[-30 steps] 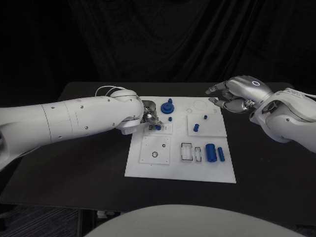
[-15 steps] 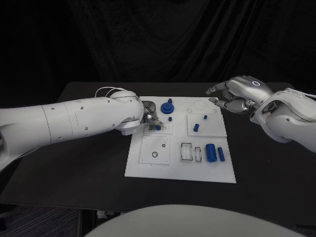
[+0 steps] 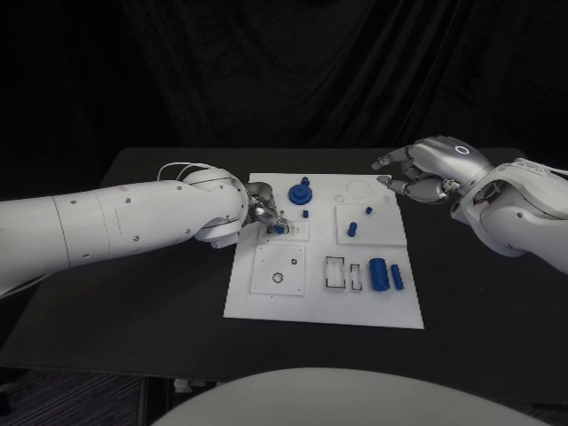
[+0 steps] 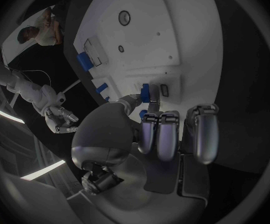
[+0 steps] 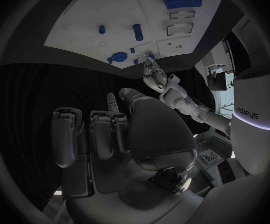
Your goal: Assemble the parts on the task board
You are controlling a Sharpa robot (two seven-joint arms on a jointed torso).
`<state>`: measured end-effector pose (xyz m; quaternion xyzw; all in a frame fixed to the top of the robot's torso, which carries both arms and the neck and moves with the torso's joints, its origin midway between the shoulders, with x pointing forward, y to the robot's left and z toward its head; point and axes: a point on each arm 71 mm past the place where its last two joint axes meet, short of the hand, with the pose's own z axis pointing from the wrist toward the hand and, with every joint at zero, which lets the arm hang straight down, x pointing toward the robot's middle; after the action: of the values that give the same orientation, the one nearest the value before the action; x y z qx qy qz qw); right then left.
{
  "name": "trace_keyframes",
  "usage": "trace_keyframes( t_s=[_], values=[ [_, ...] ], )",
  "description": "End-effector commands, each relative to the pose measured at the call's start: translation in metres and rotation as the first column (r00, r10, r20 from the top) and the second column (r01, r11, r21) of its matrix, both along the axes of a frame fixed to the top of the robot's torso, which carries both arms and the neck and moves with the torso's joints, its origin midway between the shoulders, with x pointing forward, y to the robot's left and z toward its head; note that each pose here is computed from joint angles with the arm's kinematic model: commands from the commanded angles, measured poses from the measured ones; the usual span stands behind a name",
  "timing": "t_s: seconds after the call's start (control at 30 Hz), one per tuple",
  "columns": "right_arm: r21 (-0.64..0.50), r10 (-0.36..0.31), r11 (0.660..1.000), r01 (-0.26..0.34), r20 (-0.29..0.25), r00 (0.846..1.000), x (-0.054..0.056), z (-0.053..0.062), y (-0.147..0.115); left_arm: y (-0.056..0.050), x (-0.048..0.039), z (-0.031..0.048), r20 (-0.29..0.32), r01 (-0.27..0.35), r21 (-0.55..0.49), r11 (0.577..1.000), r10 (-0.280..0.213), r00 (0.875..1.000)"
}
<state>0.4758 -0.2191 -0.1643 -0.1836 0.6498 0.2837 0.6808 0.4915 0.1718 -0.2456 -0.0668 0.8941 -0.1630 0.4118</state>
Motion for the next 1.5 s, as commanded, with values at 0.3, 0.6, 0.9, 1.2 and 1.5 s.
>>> trace_keyframes(
  t_s=[0.3, 0.6, 0.9, 1.2, 1.5],
  values=[
    [-0.003, -0.020, 1.000, 0.020, -0.001, 1.000, 0.000, 0.000, -0.002, 0.000, -0.0011, 0.0145, 0.193, -0.010, -0.144, 0.990, 0.038, 0.980],
    [0.003, -0.023, 1.000, 0.023, 0.006, 1.000, 0.000, 0.000, -0.003, 0.004, -0.0047, 0.0122, 0.317, -0.001, -0.192, 0.981, 0.063, 0.946],
    [0.007, -0.026, 1.000, 0.026, 0.012, 1.000, -0.001, 0.001, -0.004, 0.003, -0.0109, -0.0020, 0.327, 0.011, -0.151, 0.988, 0.040, 0.944],
    [0.009, -0.027, 1.000, 0.027, 0.013, 1.000, -0.001, 0.001, -0.004, 0.003, -0.0127, -0.0112, 0.309, 0.003, -0.137, 0.991, 0.039, 0.950],
    [0.007, -0.027, 1.000, 0.027, 0.010, 1.000, -0.001, 0.001, -0.003, 0.003, -0.0152, -0.0192, 0.282, 0.000, -0.123, 0.992, 0.035, 0.959]
  ],
)
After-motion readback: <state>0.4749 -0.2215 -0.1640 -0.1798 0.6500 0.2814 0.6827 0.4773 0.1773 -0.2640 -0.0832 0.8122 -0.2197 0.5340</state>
